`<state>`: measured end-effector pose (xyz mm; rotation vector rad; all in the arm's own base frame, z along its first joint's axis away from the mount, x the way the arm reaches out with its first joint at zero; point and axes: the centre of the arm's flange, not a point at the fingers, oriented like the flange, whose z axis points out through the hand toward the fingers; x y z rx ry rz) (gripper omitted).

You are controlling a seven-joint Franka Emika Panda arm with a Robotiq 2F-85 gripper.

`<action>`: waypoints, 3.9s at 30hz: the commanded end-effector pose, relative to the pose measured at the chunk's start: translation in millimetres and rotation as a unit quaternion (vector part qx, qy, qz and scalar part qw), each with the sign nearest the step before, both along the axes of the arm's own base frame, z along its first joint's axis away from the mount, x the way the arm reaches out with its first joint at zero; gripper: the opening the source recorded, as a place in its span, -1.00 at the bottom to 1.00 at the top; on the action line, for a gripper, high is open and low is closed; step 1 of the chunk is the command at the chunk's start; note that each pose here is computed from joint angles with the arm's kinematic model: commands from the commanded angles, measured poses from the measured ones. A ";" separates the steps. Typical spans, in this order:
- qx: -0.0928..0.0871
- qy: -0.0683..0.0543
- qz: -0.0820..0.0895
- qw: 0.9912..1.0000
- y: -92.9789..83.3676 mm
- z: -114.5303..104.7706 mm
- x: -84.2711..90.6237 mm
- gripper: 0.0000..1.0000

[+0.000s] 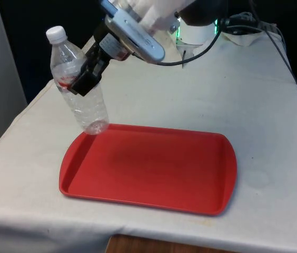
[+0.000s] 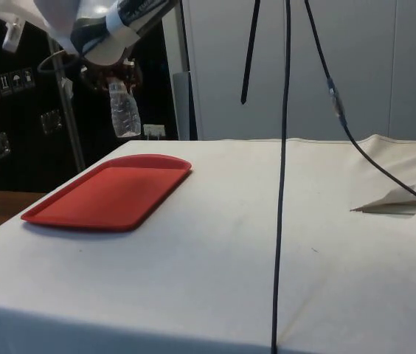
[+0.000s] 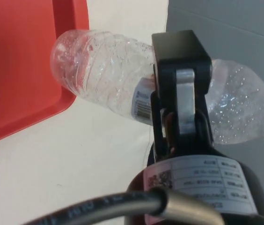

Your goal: Place the bottle upright on the tray.

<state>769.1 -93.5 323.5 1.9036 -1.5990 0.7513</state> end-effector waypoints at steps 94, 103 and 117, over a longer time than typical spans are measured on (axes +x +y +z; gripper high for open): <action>-0.094 -0.053 -0.055 0.993 93.6 -116.7 0.0 -0.35; -0.096 -0.050 -0.054 0.993 94.2 -120.5 -1.0 -0.35; -0.097 -0.050 -0.055 0.992 93.5 -121.8 -1.4 -0.35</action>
